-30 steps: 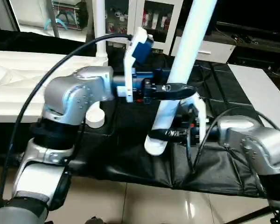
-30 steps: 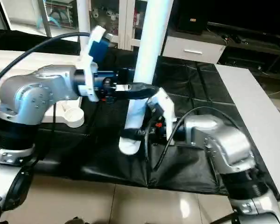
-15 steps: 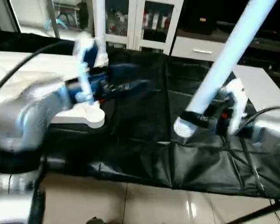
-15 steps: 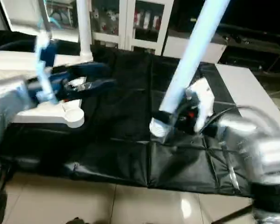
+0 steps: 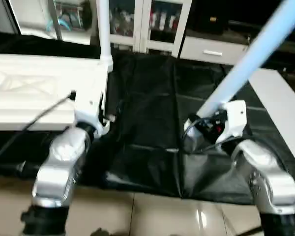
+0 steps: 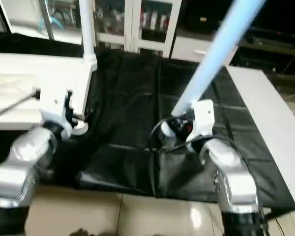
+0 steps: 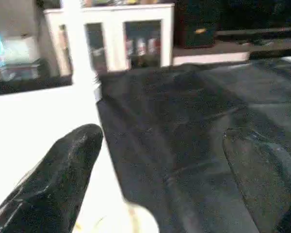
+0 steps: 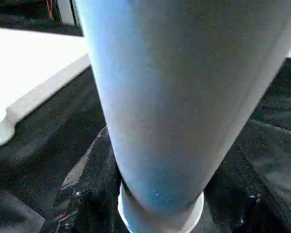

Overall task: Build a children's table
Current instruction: Pick table leg, then move to table

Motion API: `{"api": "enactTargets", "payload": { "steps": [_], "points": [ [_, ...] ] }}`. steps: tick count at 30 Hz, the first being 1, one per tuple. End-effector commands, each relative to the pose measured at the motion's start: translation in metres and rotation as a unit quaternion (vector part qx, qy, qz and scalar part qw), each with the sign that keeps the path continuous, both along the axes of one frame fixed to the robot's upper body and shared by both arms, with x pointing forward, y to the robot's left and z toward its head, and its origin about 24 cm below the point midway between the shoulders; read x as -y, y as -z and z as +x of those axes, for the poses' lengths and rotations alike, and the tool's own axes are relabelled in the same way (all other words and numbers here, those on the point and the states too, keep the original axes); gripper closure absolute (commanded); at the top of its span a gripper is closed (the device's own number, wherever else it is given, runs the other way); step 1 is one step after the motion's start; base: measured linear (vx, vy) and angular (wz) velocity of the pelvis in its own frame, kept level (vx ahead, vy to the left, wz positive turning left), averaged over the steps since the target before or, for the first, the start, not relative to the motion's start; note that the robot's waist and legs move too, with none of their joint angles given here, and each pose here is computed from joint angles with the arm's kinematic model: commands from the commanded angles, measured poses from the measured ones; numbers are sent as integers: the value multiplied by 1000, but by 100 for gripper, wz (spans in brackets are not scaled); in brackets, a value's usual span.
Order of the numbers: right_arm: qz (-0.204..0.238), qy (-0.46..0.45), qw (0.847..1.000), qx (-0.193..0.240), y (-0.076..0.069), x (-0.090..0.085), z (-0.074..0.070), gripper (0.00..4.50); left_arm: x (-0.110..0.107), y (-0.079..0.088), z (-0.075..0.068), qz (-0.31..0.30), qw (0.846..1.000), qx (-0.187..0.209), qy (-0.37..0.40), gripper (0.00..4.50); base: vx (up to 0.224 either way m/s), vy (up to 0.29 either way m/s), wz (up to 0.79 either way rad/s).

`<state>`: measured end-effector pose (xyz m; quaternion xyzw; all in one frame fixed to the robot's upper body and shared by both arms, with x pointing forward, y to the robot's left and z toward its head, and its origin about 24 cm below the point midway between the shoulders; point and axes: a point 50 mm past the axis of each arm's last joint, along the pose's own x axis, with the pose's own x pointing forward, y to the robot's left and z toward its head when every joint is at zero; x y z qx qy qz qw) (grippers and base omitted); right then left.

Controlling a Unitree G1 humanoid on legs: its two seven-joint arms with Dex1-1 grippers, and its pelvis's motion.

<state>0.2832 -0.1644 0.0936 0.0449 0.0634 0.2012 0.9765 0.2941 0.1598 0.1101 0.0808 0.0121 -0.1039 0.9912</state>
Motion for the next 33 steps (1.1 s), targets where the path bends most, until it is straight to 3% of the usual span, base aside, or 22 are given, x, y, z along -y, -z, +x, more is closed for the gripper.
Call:
{"api": "enactTargets", "payload": {
  "steps": [1, 13, 20, 24, 28, 33],
  "points": [
    [7, 12, 1000, 17, -5, 3, -1, 259, 2, 1, 1, 9, 1000, 8, -11, 5, -2, 55, 2],
    [10, 25, 999, 30, 2, 0, -6, 259, 4, 26, -9, 47, 999, 5, -7, 5, -34, 167, 10],
    [17, 79, 996, 34, 2, 8, -3, 259, -10, 32, -11, 8, 998, 7, -57, 5, -58, 258, -9],
    [-7, 109, 994, 22, 15, 16, -5, 259, -20, 37, -14, -15, 995, 13, -99, 5, -99, 246, -8],
    [21, 125, 992, 5, 24, 21, -9, 259, -25, 38, -17, -22, 993, 17, -118, 5, -96, 227, -16],
    [9, 113, 993, 30, 20, 21, -7, 259, -31, 38, -22, -41, 989, 34, -136, 5, -102, 307, -6]
  ]
}}
